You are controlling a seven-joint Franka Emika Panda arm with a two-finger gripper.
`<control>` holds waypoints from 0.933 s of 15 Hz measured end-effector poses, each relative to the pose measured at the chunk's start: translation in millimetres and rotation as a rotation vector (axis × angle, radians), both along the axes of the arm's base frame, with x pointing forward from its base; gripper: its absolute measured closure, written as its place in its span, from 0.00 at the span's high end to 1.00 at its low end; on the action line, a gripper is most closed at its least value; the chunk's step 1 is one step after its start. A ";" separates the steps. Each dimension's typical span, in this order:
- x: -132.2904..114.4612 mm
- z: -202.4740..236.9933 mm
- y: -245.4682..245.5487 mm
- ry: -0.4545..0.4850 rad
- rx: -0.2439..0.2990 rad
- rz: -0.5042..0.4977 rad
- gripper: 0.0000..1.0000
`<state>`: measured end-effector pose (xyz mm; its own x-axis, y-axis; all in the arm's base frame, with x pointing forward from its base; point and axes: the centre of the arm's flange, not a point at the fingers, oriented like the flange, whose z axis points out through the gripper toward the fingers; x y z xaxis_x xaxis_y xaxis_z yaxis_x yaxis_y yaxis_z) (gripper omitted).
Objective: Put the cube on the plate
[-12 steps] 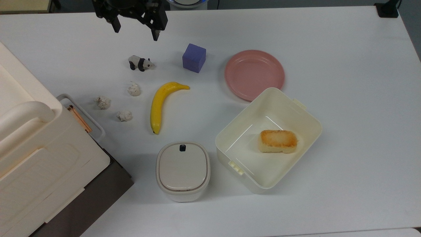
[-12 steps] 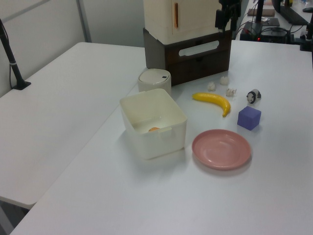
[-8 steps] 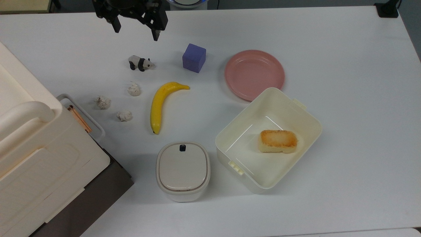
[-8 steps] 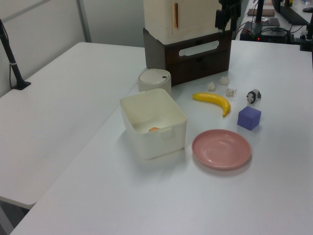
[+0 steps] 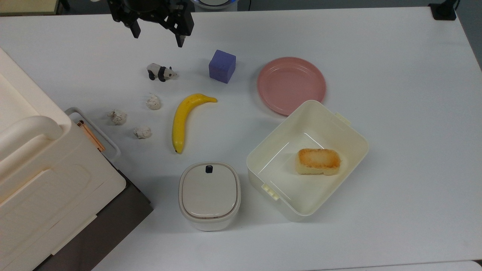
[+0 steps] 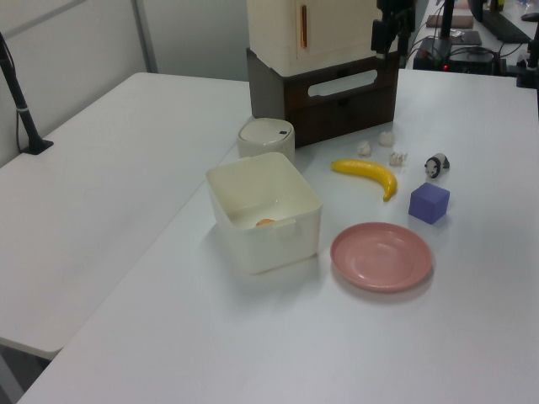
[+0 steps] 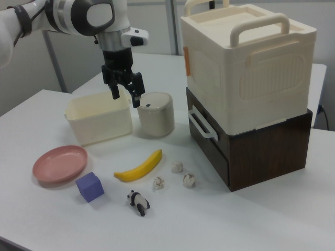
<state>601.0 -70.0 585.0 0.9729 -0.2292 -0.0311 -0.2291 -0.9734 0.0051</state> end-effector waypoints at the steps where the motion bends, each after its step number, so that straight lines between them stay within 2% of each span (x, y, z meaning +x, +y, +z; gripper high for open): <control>1: 0.0 -0.3 0.6 0.001 0.000 0.001 1.00; 14: -0.4 -6.3 5.1 0.014 0.002 0.008 1.00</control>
